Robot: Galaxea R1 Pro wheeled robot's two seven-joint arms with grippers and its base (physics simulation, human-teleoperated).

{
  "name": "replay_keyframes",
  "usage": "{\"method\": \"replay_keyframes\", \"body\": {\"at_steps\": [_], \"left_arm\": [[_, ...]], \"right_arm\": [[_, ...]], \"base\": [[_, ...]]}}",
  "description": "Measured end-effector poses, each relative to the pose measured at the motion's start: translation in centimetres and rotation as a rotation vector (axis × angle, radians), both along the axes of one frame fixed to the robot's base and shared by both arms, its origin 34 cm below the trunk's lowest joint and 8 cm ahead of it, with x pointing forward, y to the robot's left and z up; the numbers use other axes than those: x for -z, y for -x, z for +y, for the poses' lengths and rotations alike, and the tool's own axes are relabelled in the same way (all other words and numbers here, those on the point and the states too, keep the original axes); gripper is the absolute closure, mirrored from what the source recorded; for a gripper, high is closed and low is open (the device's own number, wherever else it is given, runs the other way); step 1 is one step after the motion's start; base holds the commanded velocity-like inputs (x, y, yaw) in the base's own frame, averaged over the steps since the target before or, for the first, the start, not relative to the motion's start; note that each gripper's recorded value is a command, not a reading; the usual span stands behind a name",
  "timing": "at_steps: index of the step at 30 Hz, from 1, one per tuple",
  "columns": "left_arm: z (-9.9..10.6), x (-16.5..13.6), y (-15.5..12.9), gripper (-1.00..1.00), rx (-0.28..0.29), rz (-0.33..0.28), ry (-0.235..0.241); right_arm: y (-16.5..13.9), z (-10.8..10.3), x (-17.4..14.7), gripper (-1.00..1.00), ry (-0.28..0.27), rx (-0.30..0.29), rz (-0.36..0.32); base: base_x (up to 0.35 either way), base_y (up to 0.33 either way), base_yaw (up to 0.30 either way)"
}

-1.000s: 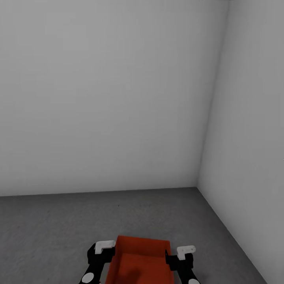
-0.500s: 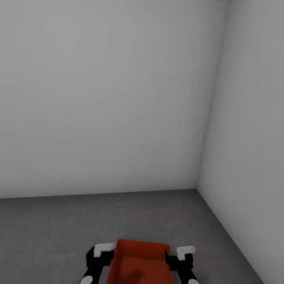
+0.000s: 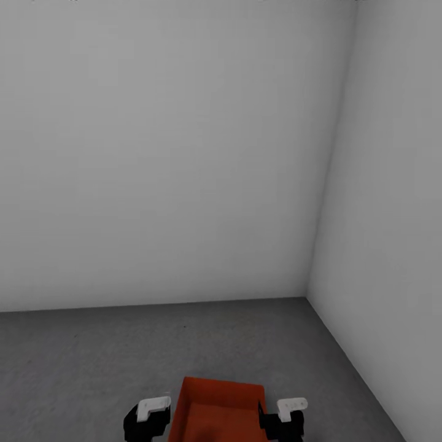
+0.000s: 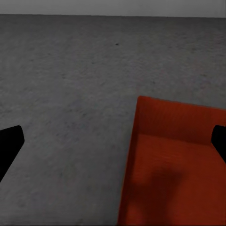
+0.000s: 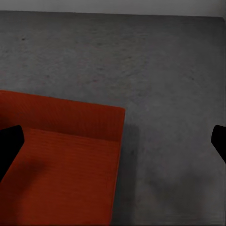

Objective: Move the two storage containers from the living room to the garage. In the garage, place one container on the floor and stack the other container on top of it (either order is fine).

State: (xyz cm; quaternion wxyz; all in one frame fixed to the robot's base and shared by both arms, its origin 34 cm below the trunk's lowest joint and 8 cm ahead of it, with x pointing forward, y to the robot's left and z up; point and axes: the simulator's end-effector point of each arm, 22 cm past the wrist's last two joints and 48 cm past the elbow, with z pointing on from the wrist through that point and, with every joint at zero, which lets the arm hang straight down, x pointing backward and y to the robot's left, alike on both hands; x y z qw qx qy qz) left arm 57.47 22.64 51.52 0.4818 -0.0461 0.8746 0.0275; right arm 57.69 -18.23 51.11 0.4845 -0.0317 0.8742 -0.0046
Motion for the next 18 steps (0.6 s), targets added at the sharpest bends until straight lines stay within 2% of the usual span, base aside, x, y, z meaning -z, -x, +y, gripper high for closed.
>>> {"method": "replay_keyframes", "body": {"at_steps": [18], "left_arm": [[-0.1, -2.7, 0.6, -1.0, -0.001, 0.02, 0.009]], "right_arm": [[0.1, -0.2, -3.1, -1.0, -0.003, 0.017, 0.01]], "base": [[0.0, 0.0, 0.0]]}}
